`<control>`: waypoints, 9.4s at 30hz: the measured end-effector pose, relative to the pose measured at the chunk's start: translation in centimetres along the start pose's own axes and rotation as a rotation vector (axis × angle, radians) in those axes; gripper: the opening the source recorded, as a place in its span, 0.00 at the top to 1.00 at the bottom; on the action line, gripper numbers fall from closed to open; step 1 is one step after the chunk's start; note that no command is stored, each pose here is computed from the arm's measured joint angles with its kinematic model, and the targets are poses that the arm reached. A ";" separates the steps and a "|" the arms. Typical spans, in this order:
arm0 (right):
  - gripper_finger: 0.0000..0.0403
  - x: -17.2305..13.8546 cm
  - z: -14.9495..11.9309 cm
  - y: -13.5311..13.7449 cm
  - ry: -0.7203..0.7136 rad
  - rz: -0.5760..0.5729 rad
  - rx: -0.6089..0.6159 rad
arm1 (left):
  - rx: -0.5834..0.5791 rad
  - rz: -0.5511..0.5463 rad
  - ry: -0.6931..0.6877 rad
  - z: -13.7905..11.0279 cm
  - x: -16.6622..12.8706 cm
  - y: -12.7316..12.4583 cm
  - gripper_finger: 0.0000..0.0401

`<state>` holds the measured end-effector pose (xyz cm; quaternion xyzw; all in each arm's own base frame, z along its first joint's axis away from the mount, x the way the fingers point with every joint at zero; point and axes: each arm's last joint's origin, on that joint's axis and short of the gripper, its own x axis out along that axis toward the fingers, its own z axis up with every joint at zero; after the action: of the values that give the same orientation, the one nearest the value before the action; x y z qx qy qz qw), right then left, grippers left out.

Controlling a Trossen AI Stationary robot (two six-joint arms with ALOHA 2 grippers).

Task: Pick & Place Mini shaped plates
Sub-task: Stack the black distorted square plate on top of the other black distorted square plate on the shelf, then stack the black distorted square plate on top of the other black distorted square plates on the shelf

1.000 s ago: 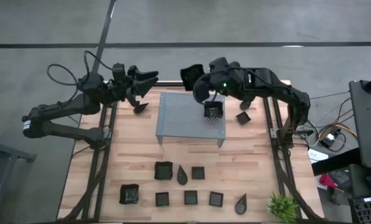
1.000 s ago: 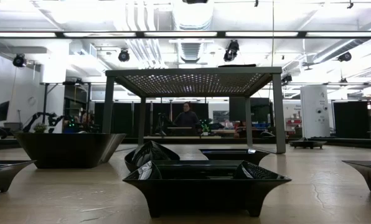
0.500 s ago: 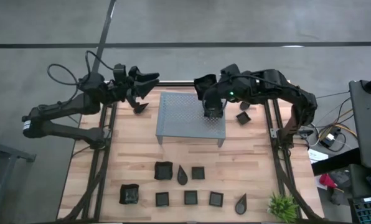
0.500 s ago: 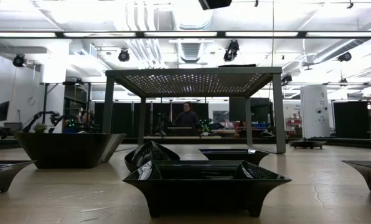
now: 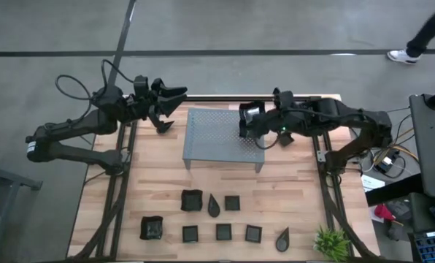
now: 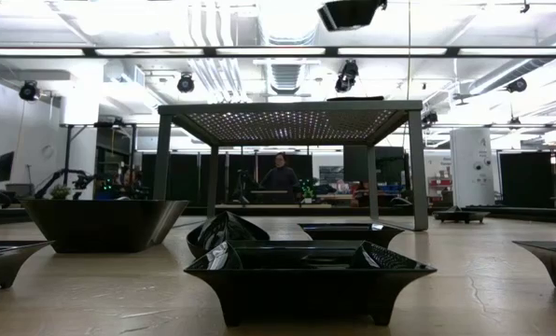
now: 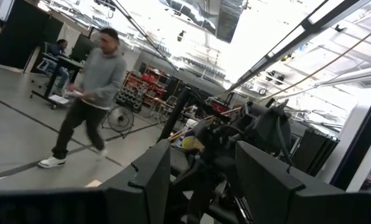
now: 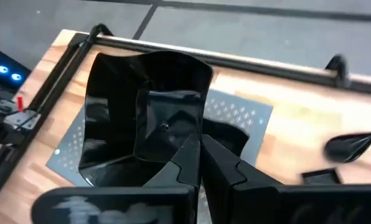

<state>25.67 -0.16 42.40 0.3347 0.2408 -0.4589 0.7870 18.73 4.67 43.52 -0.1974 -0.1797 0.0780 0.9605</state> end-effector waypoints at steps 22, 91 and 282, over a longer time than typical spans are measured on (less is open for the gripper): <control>0.98 7.6 -4.5 -5.9 0.128 0.034 0.314 | -0.007 0.012 0.025 -0.2 0.0 0.1 0.56; 0.73 4.8 -0.7 -4.3 -0.015 0.270 0.085 | -0.596 0.084 0.933 -7.6 -3.5 -0.4 0.56; 0.98 3.8 5.6 2.9 -0.539 0.410 -0.238 | 0.332 0.674 0.076 -2.5 6.3 -5.9 0.61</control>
<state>30.41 -5.39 44.38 0.1490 0.0044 -0.3321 0.9314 25.93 -0.23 45.72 -0.0900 -0.0537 0.4103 0.9059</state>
